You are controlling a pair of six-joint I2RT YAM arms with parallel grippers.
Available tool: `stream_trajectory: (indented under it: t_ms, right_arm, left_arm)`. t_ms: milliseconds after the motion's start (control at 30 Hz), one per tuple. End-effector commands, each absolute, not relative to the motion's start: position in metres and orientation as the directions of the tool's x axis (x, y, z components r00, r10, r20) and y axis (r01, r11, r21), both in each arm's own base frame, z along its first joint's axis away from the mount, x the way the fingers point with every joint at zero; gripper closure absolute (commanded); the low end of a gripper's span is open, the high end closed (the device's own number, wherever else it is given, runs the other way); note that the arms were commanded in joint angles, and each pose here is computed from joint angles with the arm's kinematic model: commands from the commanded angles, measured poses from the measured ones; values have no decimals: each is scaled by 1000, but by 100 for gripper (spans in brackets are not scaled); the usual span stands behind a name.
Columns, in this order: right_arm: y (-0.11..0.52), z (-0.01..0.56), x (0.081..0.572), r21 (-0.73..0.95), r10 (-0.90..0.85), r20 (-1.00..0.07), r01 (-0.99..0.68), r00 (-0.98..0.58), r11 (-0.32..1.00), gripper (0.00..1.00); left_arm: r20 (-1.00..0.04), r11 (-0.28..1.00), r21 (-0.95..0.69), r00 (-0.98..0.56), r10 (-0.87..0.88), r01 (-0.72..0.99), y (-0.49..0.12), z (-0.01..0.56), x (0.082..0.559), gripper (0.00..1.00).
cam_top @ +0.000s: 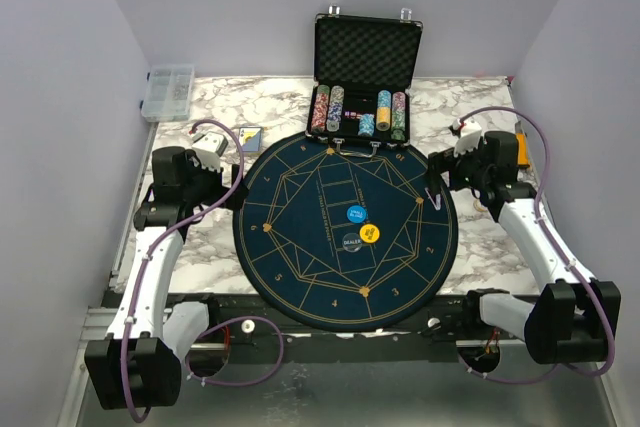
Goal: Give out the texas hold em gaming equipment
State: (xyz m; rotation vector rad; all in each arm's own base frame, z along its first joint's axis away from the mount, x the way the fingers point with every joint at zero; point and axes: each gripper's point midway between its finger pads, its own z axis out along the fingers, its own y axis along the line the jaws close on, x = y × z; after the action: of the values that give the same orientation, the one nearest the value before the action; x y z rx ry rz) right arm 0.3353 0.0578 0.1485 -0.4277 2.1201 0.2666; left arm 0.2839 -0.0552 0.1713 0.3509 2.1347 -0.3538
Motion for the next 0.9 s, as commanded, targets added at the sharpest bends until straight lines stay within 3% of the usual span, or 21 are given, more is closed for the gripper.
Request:
stream_trajectory:
  t_ms: [0,367,633,867]
  right_arm:
    - [73,161,330,51,-226,-847,-497,-480,866,0]
    - [122,146,302,22,-416,-795,-705,-442,709,0]
    - [195,120,252,-43,-662,-689,-895,-295,444,0]
    - [237,84,221,-107,-797,-588,-962,-142,250,3]
  left_arm:
    - [-839,908,-135,-534,109,397,-61,172,280,2]
    - [-824,885,-165,-553,119,435,-69,170,278,2]
    - [-807,883,-173,-577,126,436,-68,161,275,2]
    - [-809,875,-183,-575,125,448,-71,165,274,2]
